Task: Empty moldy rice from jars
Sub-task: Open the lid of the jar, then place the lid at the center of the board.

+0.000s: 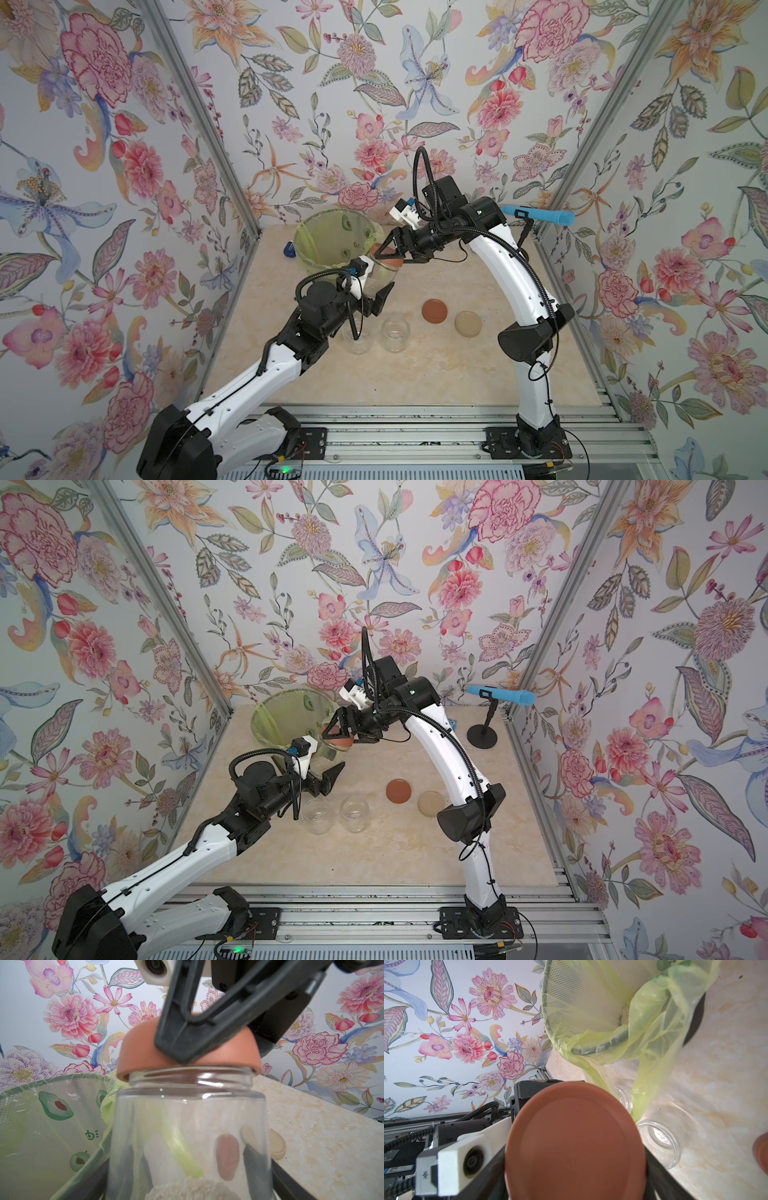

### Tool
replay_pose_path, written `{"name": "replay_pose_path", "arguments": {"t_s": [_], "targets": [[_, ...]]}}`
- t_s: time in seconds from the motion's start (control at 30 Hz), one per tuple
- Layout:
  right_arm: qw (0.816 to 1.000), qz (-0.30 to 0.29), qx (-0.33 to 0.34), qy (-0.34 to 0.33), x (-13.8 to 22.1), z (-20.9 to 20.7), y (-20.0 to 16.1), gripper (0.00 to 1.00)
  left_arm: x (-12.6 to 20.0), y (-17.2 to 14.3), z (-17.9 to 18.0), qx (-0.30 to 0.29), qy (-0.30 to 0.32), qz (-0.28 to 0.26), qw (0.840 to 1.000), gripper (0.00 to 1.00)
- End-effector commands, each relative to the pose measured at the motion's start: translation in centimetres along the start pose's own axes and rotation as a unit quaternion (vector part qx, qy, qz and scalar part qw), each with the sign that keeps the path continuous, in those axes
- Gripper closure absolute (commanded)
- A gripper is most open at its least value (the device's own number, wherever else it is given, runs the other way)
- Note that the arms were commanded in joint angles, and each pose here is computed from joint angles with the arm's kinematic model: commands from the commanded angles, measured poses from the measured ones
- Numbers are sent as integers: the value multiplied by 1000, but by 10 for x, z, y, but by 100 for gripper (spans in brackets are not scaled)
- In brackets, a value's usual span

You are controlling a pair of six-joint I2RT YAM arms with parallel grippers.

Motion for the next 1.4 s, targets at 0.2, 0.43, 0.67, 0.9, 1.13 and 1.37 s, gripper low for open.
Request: {"name": "replay_pose_path", "arguments": {"t_s": [0.2, 0.43, 0.67, 0.9, 1.13, 1.37], "targets": [[995, -15, 99, -5, 0, 4, 4, 42, 12, 53, -11, 12, -47, -78, 996, 100], [990, -59, 130, 15, -5, 7, 11, 48, 15, 52, -11, 18, -48, -78, 996, 100], [978, -155, 110, 88, 9, -3, 14, 51, 16, 55, -10, 17, -47, -82, 995, 100], [973, -177, 93, 116, 22, -11, 20, 52, 14, 54, -8, 12, -48, -74, 996, 100], [974, -190, 72, 99, 31, -28, 27, 53, 14, 53, -4, 12, -41, -71, 997, 100], [978, -191, 49, 64, 37, -56, 27, 57, 15, 55, -2, 13, -34, -71, 997, 100]]}}
Point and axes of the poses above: each gripper's point midway between its finger pads, its own x axis back along the fingers, its own z axis along the line the jaws close on, y = z × x, the point moved 4 cm from there along x, back along the fingers, and after that the axes turned 5 degrees about x, right-handed, at the moved point
